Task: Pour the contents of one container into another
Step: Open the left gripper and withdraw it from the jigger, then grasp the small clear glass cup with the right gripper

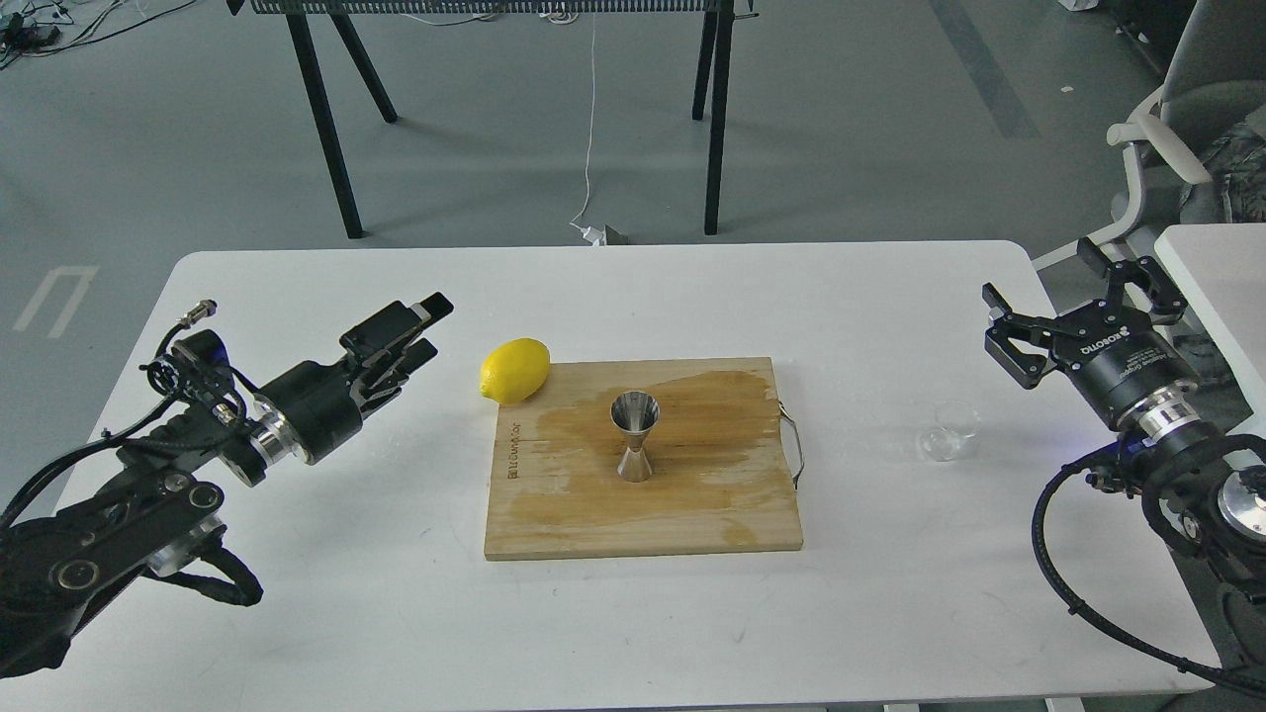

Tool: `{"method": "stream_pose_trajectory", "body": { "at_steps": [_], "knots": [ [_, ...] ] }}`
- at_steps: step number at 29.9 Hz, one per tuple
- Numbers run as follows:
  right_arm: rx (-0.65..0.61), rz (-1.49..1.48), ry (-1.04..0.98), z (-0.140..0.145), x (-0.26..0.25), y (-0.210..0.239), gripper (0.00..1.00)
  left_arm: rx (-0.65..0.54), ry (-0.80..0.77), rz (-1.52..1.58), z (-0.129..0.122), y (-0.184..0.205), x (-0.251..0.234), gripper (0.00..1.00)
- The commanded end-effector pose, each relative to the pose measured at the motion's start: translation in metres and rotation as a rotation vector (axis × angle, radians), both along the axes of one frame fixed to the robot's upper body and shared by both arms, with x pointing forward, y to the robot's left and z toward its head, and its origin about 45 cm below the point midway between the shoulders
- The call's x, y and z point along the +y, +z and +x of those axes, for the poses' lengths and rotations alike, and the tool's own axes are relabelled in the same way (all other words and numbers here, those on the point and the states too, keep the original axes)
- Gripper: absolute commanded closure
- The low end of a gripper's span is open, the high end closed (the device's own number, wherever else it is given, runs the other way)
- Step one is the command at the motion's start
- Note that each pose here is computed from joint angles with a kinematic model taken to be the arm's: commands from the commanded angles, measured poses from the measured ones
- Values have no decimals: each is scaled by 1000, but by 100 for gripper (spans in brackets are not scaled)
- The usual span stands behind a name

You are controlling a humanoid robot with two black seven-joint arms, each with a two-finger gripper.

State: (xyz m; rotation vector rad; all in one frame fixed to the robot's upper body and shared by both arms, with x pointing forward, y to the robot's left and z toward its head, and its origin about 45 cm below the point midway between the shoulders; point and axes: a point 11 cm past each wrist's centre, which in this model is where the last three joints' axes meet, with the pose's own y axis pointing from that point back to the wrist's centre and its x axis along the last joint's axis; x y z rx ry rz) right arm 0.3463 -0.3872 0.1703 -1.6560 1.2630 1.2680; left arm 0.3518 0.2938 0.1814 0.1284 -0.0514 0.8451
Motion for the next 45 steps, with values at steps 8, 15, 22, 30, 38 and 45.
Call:
{"method": "stream_pose_trajectory", "body": {
  "at_steps": [8, 15, 22, 30, 38, 45],
  "knots": [
    [244, 70, -35, -51, 7, -33, 1, 50, 75, -306, 11, 23, 13, 5],
    [452, 61, -92, -56, 5, -56, 1, 69, 79, -310, 6, 15, 12, 5],
    [562, 59, -105, -59, 12, -69, 1, 70, 83, -308, 6, 14, 13, 5],
    [605, 48, -135, -55, 8, -77, 1, 77, 84, -306, 4, 12, 13, 5],
    [650, 39, -155, -51, 10, -97, 1, 82, 85, -306, 3, 10, 13, 5],
    [664, 59, -152, -51, 20, -105, 1, 84, 85, -306, 3, 9, 13, 5]
  ]
}}
